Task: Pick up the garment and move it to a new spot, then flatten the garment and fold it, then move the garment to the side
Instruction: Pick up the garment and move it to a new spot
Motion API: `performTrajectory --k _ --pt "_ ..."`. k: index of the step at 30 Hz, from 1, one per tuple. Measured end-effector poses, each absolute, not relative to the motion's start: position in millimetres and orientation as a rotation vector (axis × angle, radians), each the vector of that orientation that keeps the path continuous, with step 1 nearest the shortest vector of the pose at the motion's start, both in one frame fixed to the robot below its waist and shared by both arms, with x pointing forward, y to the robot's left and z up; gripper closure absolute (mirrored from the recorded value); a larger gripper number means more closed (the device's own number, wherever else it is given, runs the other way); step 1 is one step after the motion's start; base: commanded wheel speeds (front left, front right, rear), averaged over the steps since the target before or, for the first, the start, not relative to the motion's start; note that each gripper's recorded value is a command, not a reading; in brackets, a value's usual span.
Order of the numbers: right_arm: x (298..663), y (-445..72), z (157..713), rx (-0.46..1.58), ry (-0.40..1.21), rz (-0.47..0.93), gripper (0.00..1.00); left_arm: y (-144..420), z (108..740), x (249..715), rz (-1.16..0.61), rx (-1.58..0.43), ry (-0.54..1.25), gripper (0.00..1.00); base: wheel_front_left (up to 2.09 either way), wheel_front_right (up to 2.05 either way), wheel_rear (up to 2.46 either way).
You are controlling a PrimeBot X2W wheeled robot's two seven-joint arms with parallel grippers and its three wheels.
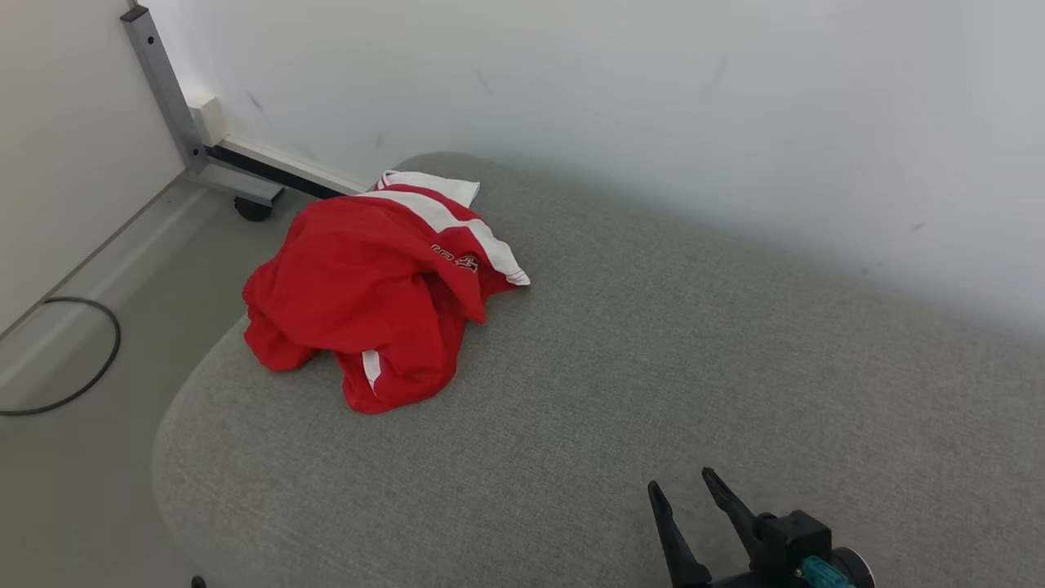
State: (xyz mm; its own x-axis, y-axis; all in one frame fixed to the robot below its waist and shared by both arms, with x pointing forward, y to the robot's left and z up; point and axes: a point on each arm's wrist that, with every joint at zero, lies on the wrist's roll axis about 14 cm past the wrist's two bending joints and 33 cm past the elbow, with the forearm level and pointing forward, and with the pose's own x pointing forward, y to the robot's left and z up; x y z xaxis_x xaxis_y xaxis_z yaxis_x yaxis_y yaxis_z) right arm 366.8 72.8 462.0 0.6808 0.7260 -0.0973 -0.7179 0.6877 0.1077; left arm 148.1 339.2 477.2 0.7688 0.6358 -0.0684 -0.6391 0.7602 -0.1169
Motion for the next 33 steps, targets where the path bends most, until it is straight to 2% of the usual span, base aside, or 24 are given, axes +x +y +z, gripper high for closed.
performTrajectory --k 9,12,17,23,28,33 --pt "367 79 453 0.062 0.161 0.828 0.0 341 486 163 0.67 -0.165 0.014 0.0 0.0 0.0 0.0" --pt "369 83 453 0.057 0.158 0.84 0.0 350 501 184 0.616 -0.141 -0.008 0.0 0.0 0.0 0.0" --pt "379 85 449 0.032 0.161 0.844 0.0 363 529 246 0.54 -0.163 -0.034 0.0 0.0 0.0 0.0" --pt "394 75 435 0.002 0.19 0.814 0.0 351 527 344 0.432 -0.222 0.116 0.0 0.0 0.0 0.0" --pt "397 78 429 0.002 0.205 0.831 0.0 369 496 380 0.473 -0.276 0.295 0.0 0.0 0.0 0.0" --pt "410 43 413 0.008 0.251 0.733 0.0 370 470 419 0.481 -0.249 0.398 0.0 0.0 0.0 0.0"
